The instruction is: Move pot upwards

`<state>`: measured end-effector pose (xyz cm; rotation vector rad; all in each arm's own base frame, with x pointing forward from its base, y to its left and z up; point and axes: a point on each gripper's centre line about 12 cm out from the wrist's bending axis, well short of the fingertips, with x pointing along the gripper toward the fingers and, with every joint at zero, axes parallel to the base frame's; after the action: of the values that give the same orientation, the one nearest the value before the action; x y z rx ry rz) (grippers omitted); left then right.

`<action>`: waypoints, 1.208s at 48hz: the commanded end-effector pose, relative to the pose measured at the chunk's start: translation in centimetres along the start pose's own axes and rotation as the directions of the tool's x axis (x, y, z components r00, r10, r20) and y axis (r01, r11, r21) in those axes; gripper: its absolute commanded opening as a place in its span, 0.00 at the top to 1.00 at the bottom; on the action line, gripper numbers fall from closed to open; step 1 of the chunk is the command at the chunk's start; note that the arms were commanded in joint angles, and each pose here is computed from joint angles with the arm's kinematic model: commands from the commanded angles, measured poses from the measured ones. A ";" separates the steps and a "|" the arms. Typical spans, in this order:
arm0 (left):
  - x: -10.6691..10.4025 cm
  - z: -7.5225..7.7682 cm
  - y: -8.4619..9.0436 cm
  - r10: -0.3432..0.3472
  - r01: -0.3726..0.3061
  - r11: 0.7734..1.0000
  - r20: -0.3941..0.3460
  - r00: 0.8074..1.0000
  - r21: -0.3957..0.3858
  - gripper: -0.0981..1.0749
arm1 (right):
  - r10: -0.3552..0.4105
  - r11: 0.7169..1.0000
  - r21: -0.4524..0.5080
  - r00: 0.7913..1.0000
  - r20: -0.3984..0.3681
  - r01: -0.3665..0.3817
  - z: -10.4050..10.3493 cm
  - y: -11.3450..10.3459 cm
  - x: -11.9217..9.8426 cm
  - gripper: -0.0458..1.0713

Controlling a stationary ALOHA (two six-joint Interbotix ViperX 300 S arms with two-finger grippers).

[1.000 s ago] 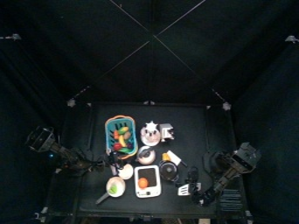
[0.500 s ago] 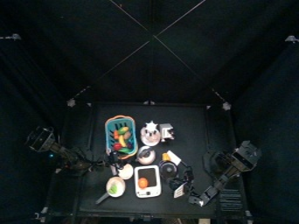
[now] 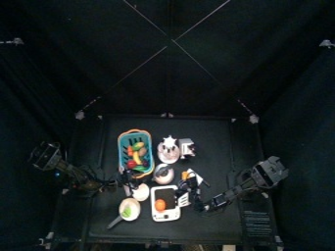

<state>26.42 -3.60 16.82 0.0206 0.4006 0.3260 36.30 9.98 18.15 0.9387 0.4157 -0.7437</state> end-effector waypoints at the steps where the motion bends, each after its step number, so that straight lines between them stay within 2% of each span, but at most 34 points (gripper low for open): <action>1: 0.1 0.5 -0.1 0.002 -0.002 1.000 0.013 1.000 -0.009 0.20 | -0.016 1.000 0.009 0.999 -0.031 0.016 0.9 0.7 -0.1 0.68; 9: 0.1 0.4 -0.1 0.001 -0.001 1.000 0.011 1.000 -0.008 0.20 | -0.092 0.996 -0.007 0.987 -0.129 0.092 0.4 0.4 0.9 0.68; 16: 0.1 0.4 -0.1 0.002 -0.002 1.000 0.010 1.000 -0.009 0.20 | -0.104 0.994 -0.049 0.977 -0.186 0.096 -0.5 1.2 1.8 0.68; 21: 0.0 0.3 0.0 0.003 -0.003 1.000 0.008 1.000 -0.009 0.20 | -0.117 0.991 -0.079 0.974 -0.194 0.103 -0.5 1.5 2.4 0.68; 27: 0.0 0.3 0.0 0.003 -0.003 1.000 0.008 1.000 -0.009 0.20 | -0.159 0.986 -0.075 0.965 -0.209 0.146 -0.3 0.9 3.0 0.68; 39: 0.0 0.3 0.0 0.003 -0.003 1.000 0.007 1.000 -0.008 0.20 | -0.243 0.970 -0.060 0.948 -0.204 0.236 -0.3 -0.6 3.0 0.68; 58: 0.0 0.3 0.0 0.003 -0.003 1.000 0.007 1.000 -0.008 0.20 | -0.315 0.949 -0.052 0.925 -0.212 0.311 -0.6 -2.4 2.8 0.68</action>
<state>26.34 -3.56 16.67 0.0210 0.4056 0.3282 36.79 8.72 14.01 0.9337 0.7855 -0.9136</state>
